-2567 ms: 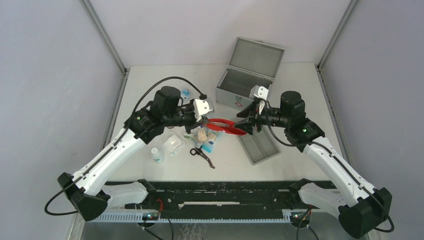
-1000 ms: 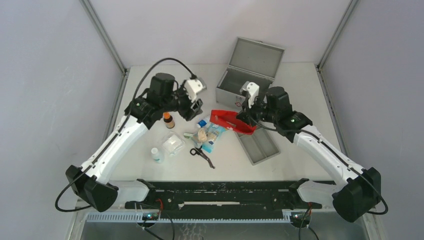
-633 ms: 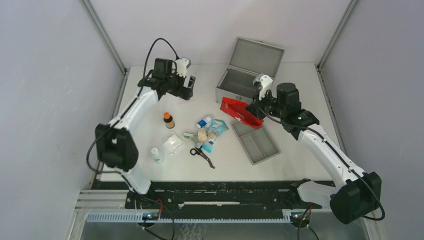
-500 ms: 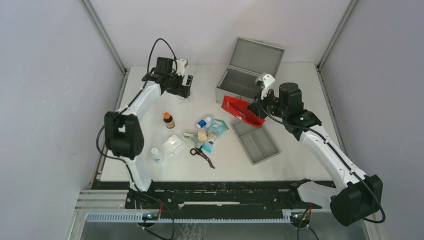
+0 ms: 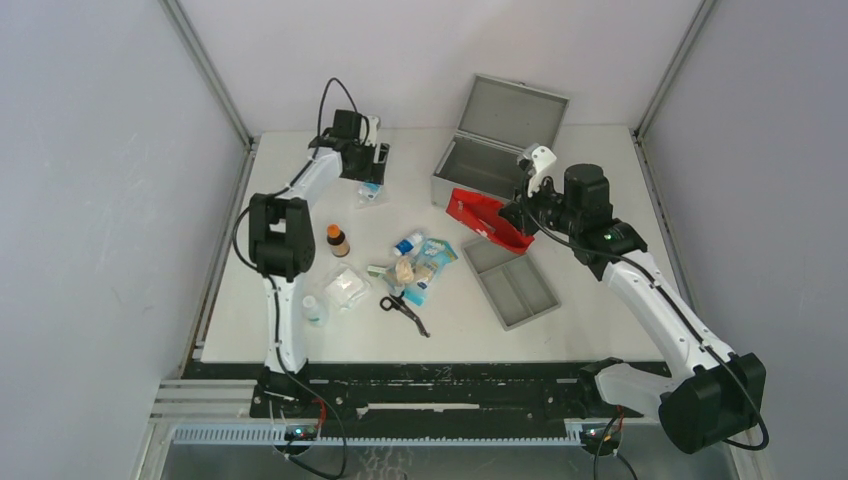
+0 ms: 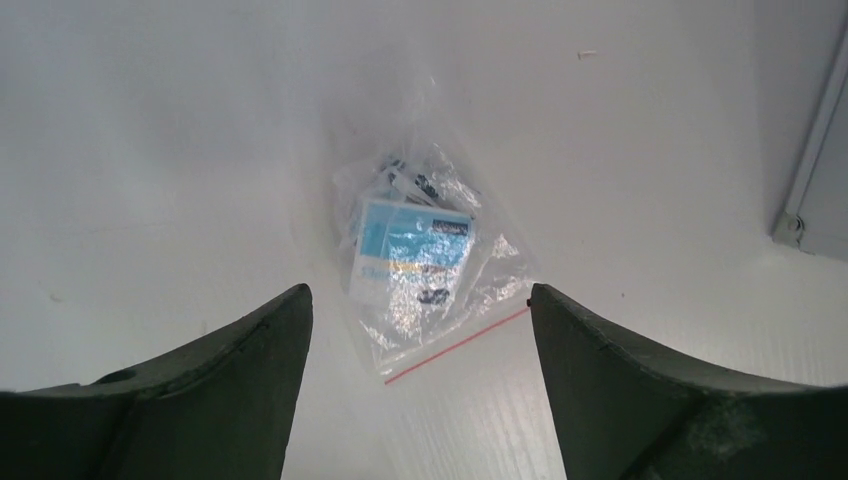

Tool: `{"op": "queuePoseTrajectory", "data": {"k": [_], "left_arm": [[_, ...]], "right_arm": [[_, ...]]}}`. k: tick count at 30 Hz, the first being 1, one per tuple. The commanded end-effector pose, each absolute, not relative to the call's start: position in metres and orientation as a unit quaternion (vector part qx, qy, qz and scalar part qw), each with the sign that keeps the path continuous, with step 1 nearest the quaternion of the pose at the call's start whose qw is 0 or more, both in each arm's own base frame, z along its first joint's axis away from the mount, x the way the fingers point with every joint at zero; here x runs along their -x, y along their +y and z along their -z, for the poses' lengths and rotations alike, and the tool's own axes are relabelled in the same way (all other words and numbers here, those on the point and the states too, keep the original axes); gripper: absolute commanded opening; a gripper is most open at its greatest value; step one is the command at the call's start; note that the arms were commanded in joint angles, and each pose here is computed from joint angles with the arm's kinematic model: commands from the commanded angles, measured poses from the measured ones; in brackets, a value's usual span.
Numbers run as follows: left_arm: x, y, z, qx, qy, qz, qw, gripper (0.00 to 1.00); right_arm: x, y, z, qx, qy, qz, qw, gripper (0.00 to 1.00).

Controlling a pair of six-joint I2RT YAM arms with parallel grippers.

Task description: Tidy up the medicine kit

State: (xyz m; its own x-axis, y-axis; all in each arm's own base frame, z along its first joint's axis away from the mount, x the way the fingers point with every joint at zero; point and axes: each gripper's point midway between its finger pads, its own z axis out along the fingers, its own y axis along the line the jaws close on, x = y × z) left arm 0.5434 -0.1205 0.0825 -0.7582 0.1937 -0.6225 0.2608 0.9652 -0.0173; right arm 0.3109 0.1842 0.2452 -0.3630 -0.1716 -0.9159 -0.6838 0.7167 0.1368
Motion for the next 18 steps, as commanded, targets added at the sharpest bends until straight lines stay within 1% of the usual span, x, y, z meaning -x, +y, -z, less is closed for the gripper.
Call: {"op": "queuePoseTrajectory", "data": {"k": [1,6,12,18], "left_arm": [[-0.565,-0.116,-0.098,-0.070,0.935,0.066,0.341,0.82],[-0.562,-0.116,-0.075,-0.035,0.949,0.094,0.300,0.76],[-0.563,-0.115,-0.065,-0.009,0.952,0.109,0.287,0.71],[-0.557,-0.118,-0.057,-0.011,0.953,0.121,0.276,0.56]], "right_arm": [[-0.310,0.185,-0.260,0.272,0.767,-0.270,0.515,0.00],[-0.309,0.184,-0.262,0.271,0.766,-0.271,0.516,0.00],[-0.308,0.184,-0.262,0.273,0.765,-0.275,0.515,0.00],[-0.308,0.185,-0.261,0.274,0.765,-0.275,0.513,0.00]]}}
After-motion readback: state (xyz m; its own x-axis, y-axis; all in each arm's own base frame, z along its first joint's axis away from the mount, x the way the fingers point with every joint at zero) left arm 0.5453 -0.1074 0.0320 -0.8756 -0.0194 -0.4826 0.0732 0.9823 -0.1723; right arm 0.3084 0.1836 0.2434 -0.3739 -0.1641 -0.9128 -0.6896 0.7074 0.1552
